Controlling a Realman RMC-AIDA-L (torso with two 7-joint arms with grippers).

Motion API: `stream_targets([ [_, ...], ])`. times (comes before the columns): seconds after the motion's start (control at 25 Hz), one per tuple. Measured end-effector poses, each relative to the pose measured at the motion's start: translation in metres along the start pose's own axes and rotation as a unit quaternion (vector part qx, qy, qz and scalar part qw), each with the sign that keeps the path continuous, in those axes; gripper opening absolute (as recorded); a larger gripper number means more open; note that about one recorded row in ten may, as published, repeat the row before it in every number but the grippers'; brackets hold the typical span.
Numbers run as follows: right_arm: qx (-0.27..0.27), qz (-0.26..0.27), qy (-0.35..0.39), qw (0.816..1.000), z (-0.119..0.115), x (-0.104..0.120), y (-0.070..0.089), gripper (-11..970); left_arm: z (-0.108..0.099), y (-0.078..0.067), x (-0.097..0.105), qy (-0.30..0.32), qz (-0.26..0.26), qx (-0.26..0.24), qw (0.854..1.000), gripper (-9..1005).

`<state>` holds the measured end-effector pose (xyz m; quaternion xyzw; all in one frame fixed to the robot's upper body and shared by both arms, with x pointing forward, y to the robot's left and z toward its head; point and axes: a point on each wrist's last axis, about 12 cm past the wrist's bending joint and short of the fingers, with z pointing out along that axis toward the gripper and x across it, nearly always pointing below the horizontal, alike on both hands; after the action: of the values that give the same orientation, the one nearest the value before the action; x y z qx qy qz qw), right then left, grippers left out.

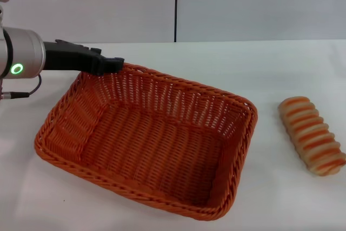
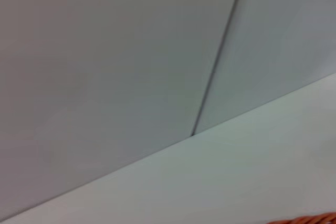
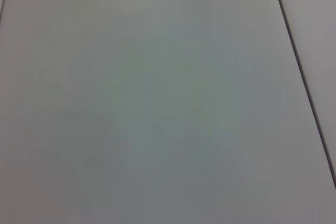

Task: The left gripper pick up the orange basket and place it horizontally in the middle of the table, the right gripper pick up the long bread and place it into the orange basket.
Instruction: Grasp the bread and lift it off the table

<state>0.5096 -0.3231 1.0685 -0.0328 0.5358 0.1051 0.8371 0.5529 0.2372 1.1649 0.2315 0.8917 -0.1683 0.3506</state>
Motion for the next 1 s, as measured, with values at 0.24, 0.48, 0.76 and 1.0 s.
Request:
stream_targets([
  [0.24,0.000,-0.001,0.000,1.000,0.001,0.000,0.000,638,0.003,0.007,0.005,0.009,0.010,-0.022,1.000,574],
  [0.48,0.000,0.007,0.000,1.000,0.002,0.000,-0.001,638,0.007,0.013,0.010,0.025,0.031,-0.058,0.998,574],
  [0.76,-0.001,0.007,-0.001,1.000,0.002,-0.001,-0.001,638,0.008,0.020,0.014,0.027,0.033,-0.081,0.996,574],
  [1.0,-0.002,0.007,-0.001,1.000,0.003,-0.001,-0.001,638,0.007,0.026,0.015,0.031,0.035,-0.099,0.994,575],
])
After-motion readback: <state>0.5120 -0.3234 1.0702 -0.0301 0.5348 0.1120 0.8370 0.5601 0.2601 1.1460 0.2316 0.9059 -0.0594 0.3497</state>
